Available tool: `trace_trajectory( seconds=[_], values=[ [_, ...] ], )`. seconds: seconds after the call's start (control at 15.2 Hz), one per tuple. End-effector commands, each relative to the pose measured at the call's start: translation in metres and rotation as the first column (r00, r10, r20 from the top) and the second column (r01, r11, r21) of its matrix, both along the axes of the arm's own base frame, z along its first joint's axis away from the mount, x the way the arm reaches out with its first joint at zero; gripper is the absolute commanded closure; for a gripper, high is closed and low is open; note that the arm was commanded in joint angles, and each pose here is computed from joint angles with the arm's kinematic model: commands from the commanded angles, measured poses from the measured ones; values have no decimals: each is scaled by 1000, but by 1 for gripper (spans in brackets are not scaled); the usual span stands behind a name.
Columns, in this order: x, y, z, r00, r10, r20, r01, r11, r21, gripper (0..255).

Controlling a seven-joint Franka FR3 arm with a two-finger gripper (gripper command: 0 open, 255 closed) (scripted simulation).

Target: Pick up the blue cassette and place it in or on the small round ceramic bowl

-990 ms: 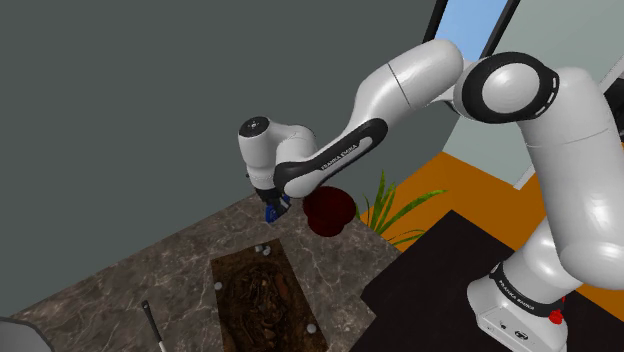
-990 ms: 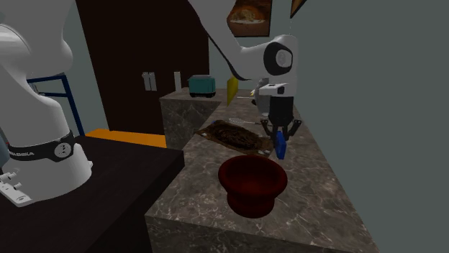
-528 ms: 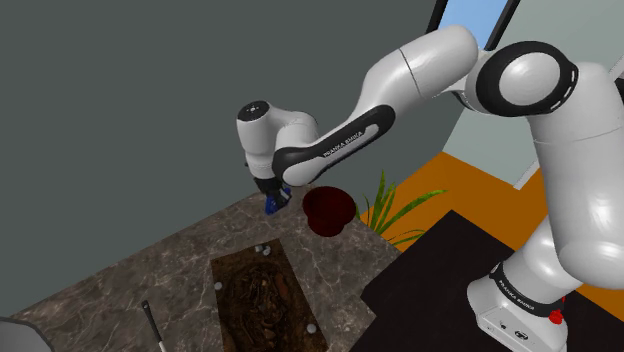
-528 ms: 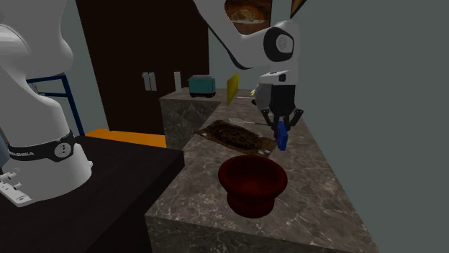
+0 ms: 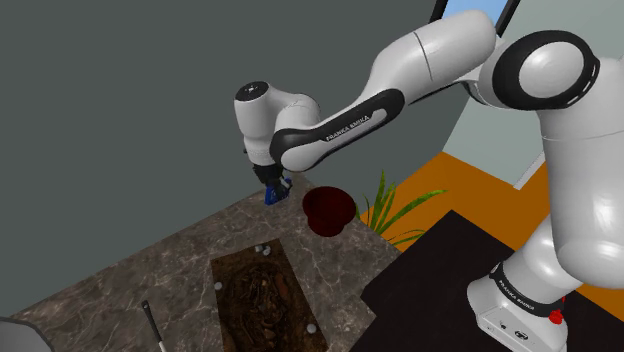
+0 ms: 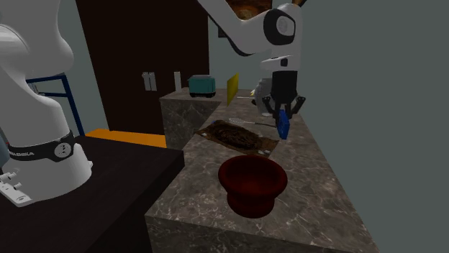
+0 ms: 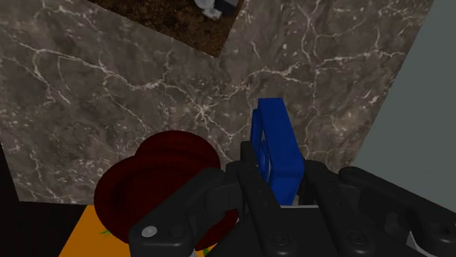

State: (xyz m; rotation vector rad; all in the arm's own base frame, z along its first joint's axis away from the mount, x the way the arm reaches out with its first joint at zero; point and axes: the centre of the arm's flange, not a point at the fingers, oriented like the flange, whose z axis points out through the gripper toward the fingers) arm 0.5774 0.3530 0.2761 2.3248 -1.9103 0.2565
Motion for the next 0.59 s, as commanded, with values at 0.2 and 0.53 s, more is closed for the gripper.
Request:
trace_trajectory(
  seconds=[0.2,0.53],
  values=[
    [-10,-24,12,1000,0,0,0,1000,0,255],
    [-36,-85,12,1000,0,0,0,1000,0,255]
  ],
)
